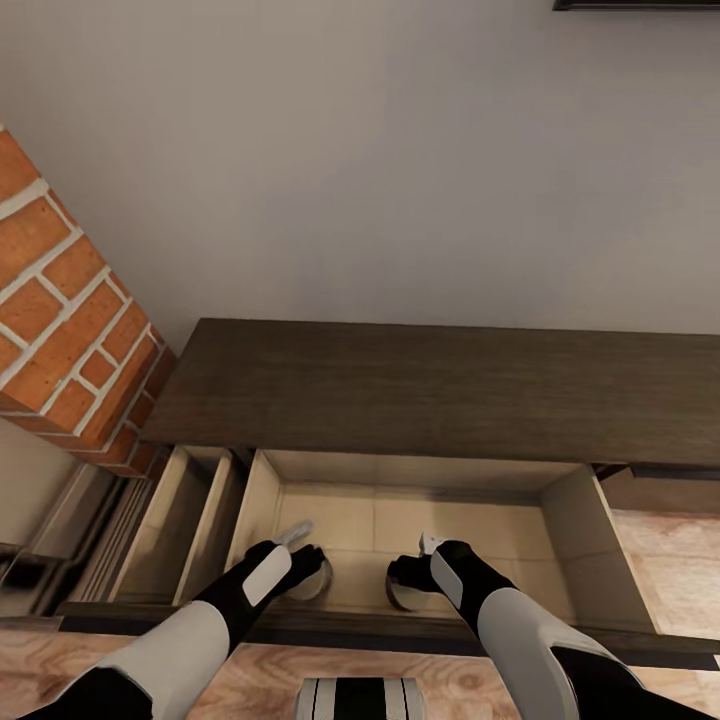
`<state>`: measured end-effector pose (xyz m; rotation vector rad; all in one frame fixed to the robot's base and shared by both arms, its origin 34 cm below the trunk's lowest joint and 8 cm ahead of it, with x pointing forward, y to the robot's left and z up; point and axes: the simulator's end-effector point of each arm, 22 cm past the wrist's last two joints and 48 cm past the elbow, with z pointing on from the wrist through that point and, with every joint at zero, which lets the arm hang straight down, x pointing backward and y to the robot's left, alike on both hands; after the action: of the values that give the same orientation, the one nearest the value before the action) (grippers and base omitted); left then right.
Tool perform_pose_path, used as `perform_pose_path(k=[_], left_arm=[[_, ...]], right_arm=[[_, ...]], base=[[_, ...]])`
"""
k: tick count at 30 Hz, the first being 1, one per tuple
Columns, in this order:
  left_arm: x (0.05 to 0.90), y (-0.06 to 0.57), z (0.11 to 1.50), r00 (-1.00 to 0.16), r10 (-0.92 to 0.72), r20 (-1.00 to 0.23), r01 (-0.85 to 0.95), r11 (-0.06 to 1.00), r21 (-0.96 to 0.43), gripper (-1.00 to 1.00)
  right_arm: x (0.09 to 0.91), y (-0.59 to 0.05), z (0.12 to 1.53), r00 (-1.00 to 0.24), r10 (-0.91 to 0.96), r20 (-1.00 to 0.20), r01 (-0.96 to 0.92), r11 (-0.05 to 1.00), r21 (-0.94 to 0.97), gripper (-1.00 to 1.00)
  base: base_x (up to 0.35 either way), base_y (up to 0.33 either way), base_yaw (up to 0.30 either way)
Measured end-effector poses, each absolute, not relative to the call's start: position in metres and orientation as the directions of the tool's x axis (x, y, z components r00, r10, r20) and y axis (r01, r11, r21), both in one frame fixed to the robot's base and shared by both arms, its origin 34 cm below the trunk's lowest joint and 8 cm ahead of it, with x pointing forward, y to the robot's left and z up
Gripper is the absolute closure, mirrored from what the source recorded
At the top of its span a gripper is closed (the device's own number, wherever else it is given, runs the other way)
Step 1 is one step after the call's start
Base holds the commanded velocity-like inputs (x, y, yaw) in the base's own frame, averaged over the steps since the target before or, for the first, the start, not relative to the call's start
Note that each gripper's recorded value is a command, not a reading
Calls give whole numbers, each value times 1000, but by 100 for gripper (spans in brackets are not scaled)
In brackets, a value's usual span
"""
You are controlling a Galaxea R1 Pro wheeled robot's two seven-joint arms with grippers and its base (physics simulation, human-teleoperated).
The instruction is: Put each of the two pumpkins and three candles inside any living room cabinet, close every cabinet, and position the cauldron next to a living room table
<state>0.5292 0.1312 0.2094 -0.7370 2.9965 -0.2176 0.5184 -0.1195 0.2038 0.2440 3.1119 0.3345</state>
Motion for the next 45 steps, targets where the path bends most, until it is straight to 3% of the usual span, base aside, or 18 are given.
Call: perform_pose_path(k=[45], left_arm=[[514,139,203,-888,-460,16,-459,883,-96,100]], right_arm=[[520,-130,204,-987,157,25,159,974,161,100]], base=[[0,0,0]])
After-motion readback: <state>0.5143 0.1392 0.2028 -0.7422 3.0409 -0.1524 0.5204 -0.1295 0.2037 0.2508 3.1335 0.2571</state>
